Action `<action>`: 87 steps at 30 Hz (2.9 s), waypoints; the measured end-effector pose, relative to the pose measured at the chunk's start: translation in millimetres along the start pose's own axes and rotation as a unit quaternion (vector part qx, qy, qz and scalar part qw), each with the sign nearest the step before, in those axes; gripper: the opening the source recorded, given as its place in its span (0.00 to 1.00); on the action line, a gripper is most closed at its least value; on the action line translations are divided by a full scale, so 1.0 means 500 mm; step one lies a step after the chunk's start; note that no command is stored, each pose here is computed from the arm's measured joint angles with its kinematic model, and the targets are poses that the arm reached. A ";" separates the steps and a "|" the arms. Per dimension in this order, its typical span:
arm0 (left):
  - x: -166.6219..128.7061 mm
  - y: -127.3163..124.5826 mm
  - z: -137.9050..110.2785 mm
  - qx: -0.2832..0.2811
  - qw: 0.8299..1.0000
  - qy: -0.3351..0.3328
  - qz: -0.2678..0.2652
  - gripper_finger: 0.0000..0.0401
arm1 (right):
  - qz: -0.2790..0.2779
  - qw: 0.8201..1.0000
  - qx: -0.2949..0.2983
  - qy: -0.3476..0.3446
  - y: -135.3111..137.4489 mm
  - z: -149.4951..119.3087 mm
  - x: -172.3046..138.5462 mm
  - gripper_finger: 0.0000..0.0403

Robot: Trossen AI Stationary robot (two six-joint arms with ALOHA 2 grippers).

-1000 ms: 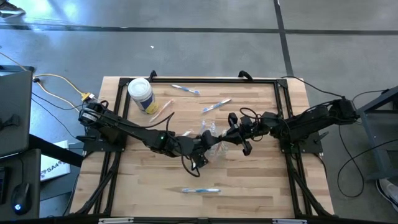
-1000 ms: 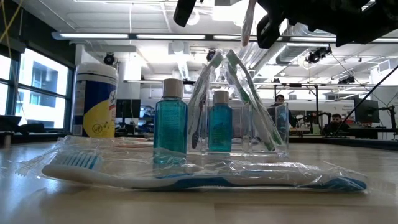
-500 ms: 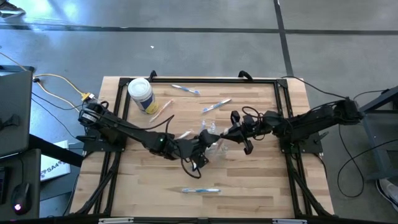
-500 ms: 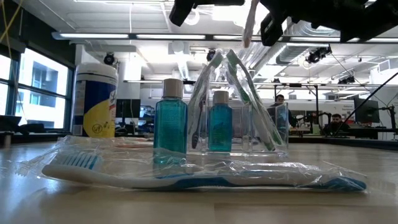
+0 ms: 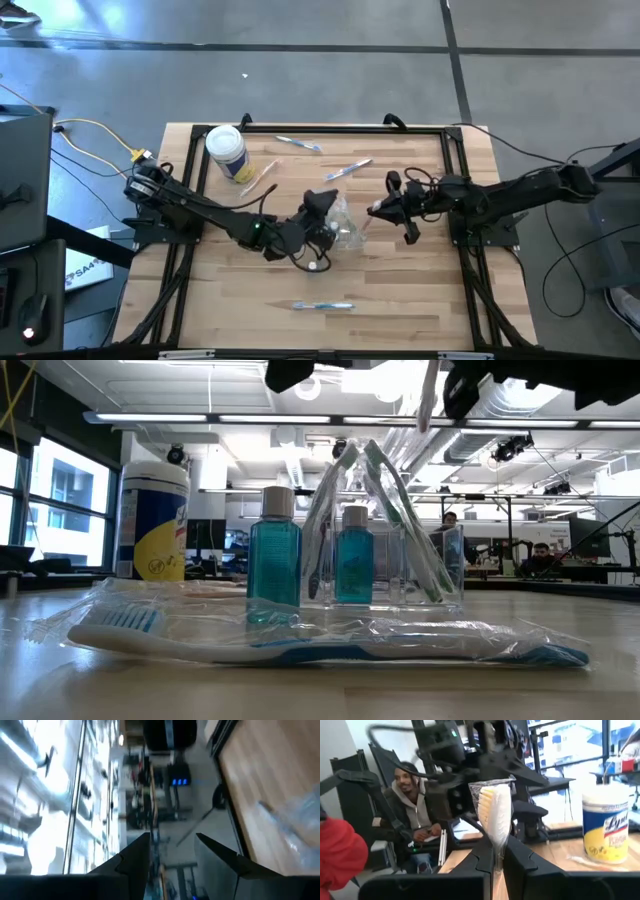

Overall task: Pick & Place toothbrushing station
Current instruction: Put the bottom orange toothbrush into the transparent organizer

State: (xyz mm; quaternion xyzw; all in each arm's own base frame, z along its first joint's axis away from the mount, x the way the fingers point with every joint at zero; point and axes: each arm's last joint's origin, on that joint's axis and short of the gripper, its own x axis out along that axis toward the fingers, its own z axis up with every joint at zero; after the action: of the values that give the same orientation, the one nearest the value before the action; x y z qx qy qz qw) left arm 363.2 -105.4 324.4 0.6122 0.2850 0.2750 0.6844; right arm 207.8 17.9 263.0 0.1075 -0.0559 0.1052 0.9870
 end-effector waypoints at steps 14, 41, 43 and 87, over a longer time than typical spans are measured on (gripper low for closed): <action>-0.035 0.065 -0.136 -0.170 0.975 -0.019 -0.141 0.38 | -0.096 0.990 -0.098 -0.013 0.054 0.040 -0.074 0.03; 0.053 0.012 -0.375 -0.364 0.807 0.062 -0.462 0.38 | -0.170 0.977 -0.119 0.048 0.113 -0.021 -0.047 0.03; 0.061 -0.007 -0.380 -0.367 0.803 0.055 -0.467 0.38 | -0.172 0.977 -0.113 0.052 0.113 -0.026 -0.043 0.03; 0.081 -0.080 -0.376 -0.452 0.721 -0.052 -0.524 0.38 | -0.195 0.967 0.008 0.165 -0.005 -0.177 0.064 0.03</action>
State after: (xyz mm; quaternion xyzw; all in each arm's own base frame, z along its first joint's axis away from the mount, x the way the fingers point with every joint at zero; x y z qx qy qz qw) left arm 255.4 47.9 265.7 -0.0030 0.3663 -0.0631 0.9283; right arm 247.0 41.7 180.8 0.1057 0.1310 -0.0724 0.9831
